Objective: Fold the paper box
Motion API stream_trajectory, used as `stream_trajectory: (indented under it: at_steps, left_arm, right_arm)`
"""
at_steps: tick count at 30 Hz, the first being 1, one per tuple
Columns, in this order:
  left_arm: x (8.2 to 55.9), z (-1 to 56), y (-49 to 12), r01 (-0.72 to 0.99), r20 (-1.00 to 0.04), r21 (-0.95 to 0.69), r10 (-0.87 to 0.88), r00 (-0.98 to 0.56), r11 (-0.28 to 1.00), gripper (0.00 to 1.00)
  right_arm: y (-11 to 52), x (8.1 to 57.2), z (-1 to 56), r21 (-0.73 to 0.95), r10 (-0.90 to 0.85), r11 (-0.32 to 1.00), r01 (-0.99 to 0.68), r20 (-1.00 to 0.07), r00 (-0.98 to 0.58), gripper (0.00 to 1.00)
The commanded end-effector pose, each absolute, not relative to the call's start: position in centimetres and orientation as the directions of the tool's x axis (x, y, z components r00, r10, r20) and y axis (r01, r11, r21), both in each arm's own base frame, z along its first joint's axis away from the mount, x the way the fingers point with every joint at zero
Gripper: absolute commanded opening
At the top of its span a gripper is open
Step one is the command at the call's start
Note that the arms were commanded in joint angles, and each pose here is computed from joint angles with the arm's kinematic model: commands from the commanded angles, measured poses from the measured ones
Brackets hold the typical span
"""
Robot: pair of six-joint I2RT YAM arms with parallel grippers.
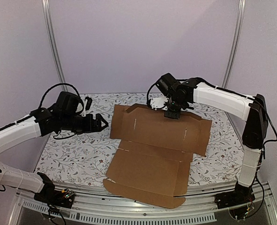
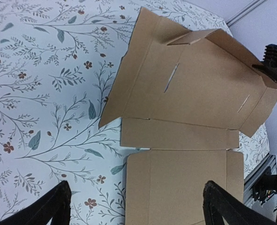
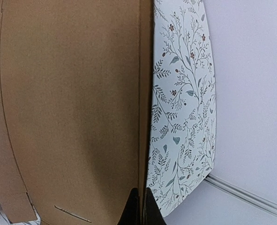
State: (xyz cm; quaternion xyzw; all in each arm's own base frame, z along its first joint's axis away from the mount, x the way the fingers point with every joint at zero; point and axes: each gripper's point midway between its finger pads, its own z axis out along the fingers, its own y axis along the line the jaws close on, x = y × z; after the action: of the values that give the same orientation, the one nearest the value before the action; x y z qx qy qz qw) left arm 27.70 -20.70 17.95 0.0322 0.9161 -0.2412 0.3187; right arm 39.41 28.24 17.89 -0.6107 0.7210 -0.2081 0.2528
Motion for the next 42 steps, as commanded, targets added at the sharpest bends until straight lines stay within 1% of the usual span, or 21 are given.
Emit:
stream_trajectory:
  at_steps: [1, 5, 7, 8, 13, 15, 17, 19, 22, 23, 32, 42]
  left_arm:
    - [28.3, 21.6, -22.5, 0.286, -0.644, -0.478, -0.110, -0.757, 0.831, 0.95]
    - [28.7, 23.0, -24.0, 0.324, -0.643, -0.523, -0.116, -0.757, 0.789, 0.93]
    - [28.8, 23.7, -24.8, 0.342, -0.639, -0.547, -0.117, -0.760, 0.764, 0.88]
    - [28.9, 24.0, -25.1, 0.350, -0.639, -0.556, -0.118, -0.760, 0.754, 0.84]
    - [29.7, 25.7, -26.4, 0.378, -0.644, -0.579, -0.121, -0.755, 0.723, 0.54]
    - [30.1, 26.2, -26.8, 0.384, -0.647, -0.585, -0.126, -0.752, 0.715, 0.38]
    - [30.6, 26.5, -27.3, 0.384, -0.645, -0.590, -0.129, -0.753, 0.711, 0.25]
    - [31.1, 26.8, -27.5, 0.380, -0.649, -0.589, -0.137, -0.749, 0.713, 0.14]
    - [31.9, 27.2, -27.6, 0.372, -0.654, -0.586, -0.149, -0.742, 0.720, 0.06]
    - [32.1, 27.3, -27.7, 0.364, -0.654, -0.586, -0.158, -0.740, 0.724, 0.01]
    - [33.8, 27.1, -27.9, 0.320, -0.648, -0.580, -0.187, -0.738, 0.749, 0.00]
    - [32.6, 26.1, -30.1, 0.361, -0.636, -0.574, -0.123, -0.761, 0.735, 0.00]
  right_arm:
    - [30.1, 39.6, 19.4, -0.663, -0.995, 0.089, -0.743, -0.090, -0.040, 0.00]
    - [30.7, 39.2, 20.3, -0.681, -0.996, 0.075, -0.729, -0.093, -0.015, 0.00]
    - [31.1, 38.9, 20.9, -0.688, -0.995, 0.070, -0.722, -0.102, 0.001, 0.00]
    - [31.2, 38.7, 21.4, -0.691, -0.994, 0.073, -0.719, -0.112, 0.006, 0.00]
    - [31.6, 37.6, 23.4, -0.697, -0.986, 0.099, -0.710, -0.164, 0.023, 0.00]
    - [31.7, 37.2, 24.0, -0.698, -0.983, 0.108, -0.708, -0.180, 0.027, 0.00]
    - [31.8, 36.7, 24.3, -0.698, -0.981, 0.113, -0.707, -0.190, 0.031, 0.00]
    - [31.8, 36.3, 24.6, -0.701, -0.980, 0.116, -0.704, -0.195, 0.033, 0.00]
    - [31.8, 35.7, 25.0, -0.711, -0.981, 0.112, -0.695, -0.191, 0.038, 0.00]
    - [31.8, 35.6, 25.0, -0.712, -0.981, 0.112, -0.693, -0.192, 0.039, 0.00]
    - [31.9, 34.0, 26.4, -0.718, -0.971, 0.134, -0.683, -0.233, 0.055, 0.00]
    - [32.2, 34.2, 27.3, -0.721, -0.958, 0.196, -0.664, -0.285, 0.026, 0.00]
